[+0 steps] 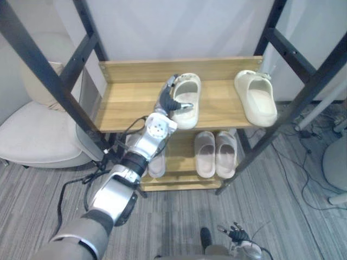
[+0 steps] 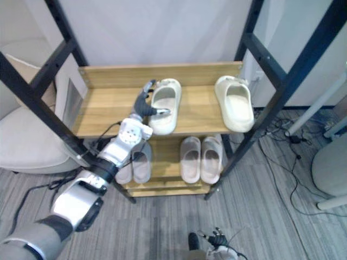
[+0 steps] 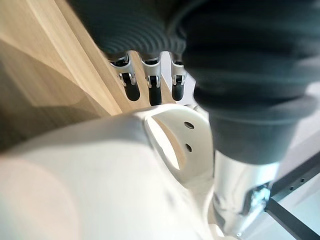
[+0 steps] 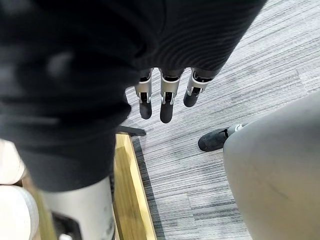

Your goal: Organize the slippers on the shoe rack

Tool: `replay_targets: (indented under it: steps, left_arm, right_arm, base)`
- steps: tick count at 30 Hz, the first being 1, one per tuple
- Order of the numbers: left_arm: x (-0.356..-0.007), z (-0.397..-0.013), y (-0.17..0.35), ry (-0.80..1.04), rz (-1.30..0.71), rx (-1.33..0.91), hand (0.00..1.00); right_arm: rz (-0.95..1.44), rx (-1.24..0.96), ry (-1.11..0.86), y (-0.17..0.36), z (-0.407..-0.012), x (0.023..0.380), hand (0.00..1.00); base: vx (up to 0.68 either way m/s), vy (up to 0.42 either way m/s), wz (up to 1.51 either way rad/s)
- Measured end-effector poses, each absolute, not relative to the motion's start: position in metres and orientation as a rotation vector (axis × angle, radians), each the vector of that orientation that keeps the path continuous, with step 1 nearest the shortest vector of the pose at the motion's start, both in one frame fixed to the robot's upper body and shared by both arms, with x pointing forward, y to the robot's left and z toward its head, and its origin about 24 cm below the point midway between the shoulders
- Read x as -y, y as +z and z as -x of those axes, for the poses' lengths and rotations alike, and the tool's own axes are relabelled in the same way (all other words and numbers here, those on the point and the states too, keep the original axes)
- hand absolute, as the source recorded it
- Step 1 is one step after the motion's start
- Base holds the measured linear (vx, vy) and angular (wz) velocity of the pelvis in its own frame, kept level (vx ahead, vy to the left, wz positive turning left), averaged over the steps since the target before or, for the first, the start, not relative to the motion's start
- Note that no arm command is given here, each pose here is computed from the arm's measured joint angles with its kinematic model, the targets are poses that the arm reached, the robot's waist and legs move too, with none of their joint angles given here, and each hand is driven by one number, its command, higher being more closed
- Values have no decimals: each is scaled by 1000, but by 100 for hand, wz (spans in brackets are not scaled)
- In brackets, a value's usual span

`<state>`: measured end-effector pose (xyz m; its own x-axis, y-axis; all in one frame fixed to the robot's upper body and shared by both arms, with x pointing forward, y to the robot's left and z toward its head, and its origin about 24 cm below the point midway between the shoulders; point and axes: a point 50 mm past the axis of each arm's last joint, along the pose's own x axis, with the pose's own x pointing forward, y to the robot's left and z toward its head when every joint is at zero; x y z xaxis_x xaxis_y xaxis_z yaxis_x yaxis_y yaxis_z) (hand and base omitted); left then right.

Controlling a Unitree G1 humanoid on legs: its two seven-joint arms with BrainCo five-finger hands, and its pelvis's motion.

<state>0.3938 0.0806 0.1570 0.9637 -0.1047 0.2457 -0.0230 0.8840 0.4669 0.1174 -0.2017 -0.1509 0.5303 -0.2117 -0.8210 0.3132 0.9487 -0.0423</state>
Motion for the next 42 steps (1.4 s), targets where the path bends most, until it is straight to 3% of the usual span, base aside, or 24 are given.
replay_targets:
  steps: [14,15,22,42]
  left_arm:
    - [-93,-405,155,-9,-468,172,0]
    - [-94,-406,157,-7,-460,174,100]
    - [-116,-413,163,45,-451,143,100]
    - [-112,-413,165,19,-445,143,100]
  right_arm:
    - [-118,-959,-315,-151,-118,203,0]
    - [-121,-957,-315,-150,-118,203,0]
    - [-131,-953,-308,-150,-118,203,0]
    - [-123,-948,-301,-149,-120,206,0]
  base:
    - [-15,-28,-3]
    - [-24,-31,-5]
    - [-17,-30,-9]
    - [-4,-11,0]
